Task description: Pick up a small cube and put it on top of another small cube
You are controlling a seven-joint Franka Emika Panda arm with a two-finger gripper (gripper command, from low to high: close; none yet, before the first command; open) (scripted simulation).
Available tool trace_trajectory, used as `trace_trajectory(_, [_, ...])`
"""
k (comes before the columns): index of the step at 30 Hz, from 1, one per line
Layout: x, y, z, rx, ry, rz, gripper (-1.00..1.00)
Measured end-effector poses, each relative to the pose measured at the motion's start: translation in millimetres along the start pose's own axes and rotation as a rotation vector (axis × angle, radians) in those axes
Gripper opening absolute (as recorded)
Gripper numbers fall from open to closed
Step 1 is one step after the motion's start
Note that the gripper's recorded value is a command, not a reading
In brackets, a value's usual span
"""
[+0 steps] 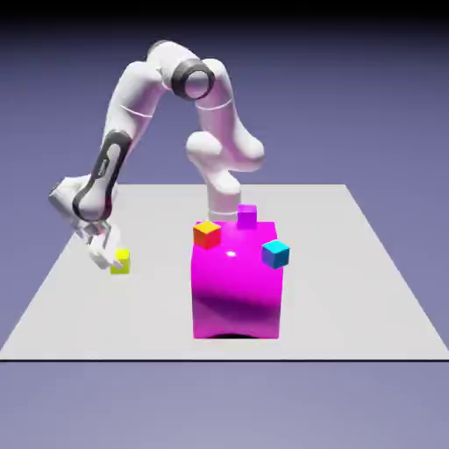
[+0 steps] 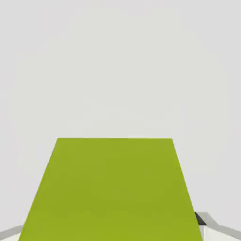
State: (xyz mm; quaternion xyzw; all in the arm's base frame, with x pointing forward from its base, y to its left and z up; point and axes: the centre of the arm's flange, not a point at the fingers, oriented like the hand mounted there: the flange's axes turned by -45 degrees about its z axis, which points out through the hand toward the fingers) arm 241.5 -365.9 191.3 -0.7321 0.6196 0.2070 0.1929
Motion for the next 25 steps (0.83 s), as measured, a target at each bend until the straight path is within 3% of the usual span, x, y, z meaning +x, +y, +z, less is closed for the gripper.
trace_trajectory(8, [-150.7,-188.0,-38.8,-0.247,-0.073,-0.483,-1.00])
trace_trajectory(15, [-339.6,-261.6,-69.1,-0.528,-0.005,-0.809,-1.00])
trace_trajectory(17, [-349.0,-261.3,-74.7,-0.541,0.006,-0.816,-1.00])
trace_trajectory(22, [-329.5,-240.0,-18.4,-0.542,0.006,-0.817,-1.00])
trace_trajectory(23, [-328.1,-238.1,-14.4,-0.542,0.006,-0.817,1.00])
trace_trajectory(25, [-327.9,-238.0,-14.5,-0.544,0.007,-0.817,1.00])
